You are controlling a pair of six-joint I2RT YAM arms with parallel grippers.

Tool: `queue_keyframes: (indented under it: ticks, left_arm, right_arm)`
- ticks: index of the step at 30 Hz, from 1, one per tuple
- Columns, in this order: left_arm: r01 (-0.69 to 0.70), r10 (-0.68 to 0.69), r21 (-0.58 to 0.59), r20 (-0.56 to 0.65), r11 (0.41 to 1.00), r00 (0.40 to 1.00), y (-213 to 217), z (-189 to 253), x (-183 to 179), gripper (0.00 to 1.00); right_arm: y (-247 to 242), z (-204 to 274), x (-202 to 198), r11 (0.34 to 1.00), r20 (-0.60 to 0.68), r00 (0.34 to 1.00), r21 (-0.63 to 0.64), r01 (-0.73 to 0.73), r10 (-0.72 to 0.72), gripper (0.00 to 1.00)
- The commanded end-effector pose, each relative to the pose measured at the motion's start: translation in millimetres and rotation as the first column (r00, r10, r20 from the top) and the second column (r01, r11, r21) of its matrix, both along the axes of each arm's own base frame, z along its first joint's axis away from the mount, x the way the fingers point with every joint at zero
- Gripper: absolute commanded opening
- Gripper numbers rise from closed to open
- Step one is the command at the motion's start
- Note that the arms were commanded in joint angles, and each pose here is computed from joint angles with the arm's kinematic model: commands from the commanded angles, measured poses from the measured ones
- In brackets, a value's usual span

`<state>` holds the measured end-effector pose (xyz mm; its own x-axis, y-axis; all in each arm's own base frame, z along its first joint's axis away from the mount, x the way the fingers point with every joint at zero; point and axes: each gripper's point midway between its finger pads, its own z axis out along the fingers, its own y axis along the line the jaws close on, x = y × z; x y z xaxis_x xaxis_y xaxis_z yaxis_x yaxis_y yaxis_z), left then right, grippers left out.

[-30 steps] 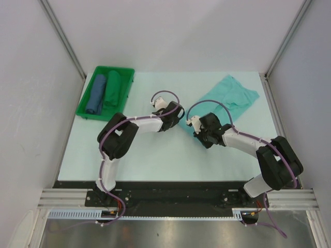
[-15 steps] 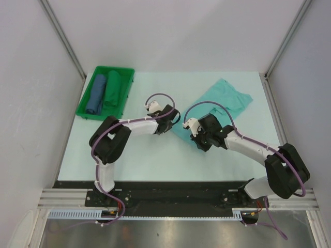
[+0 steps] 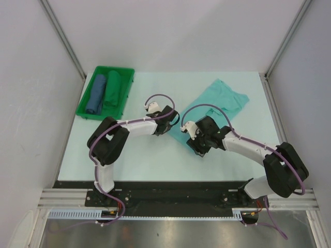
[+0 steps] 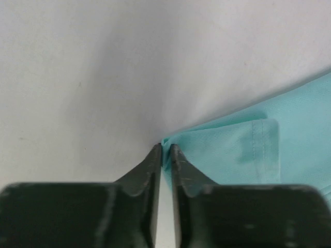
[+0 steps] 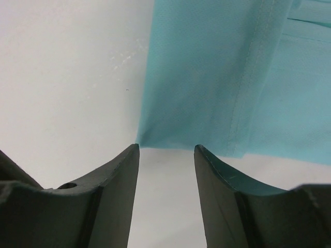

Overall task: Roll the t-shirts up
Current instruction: Roll the T-shirt to the center of the board.

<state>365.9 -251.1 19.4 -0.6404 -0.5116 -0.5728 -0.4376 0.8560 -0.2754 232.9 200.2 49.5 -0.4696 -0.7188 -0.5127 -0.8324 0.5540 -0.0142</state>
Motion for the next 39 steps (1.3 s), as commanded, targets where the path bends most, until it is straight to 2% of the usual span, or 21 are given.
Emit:
queue_keyframes:
  ticks: [1, 4, 9, 20, 25, 32, 39]
  left_arm:
    - [0.007, -0.007, 0.019, 0.004, 1.0, 1.0, 4.2, 7.3, 0.9, 0.34]
    - [0.001, 0.0, -0.037, 0.016, 0.999, 1.0, 2.4, 8.1, 0.3, 0.45]
    - [-0.004, 0.002, -0.135, -0.012, 0.991, 1.0, 4.5, -8.4, -12.4, 0.46]
    - [-0.022, 0.02, -0.202, -0.016, 0.979, 1.0, 8.8, -19.4, -21.0, 0.44]
    - [-0.018, 0.015, -0.197, -0.018, 0.98, 1.0, 7.9, -21.0, -19.7, 0.41]
    - [-0.034, 0.028, -0.177, -0.034, 0.984, 0.999, 7.8, -22.4, -19.0, 0.4]
    - [-0.051, 0.045, -0.159, -0.038, 0.986, 0.998, 5.0, -22.7, -15.5, 0.33]
  right_arm:
    - [9.8, 20.7, 13.7, 1.0, 0.081, 0.997, 0.024, 0.006, -0.008, 0.51]
    - [18.8, 26.7, 6.8, 0.999, 0.123, 0.992, 0.006, -0.031, 0.03, 0.51]
    - [24.6, 12.6, -1.4, 0.996, 0.132, 0.99, -0.074, -0.039, 0.049, 0.45]
    - [20.0, -16.3, 7.8, 0.976, 0.18, 0.983, -0.219, 0.004, 0.036, 0.43]
    - [22.3, -4.6, 15.7, 0.986, 0.186, 0.982, -0.166, 0.015, 0.017, 0.3]
    - [26.3, 11.3, 9.5, 0.997, 0.129, 0.991, -0.068, -0.025, 0.034, 0.13]
    - [24.3, 19.1, 9.2, 0.999, 0.047, 0.999, 0.025, -0.026, 0.025, 0.09]
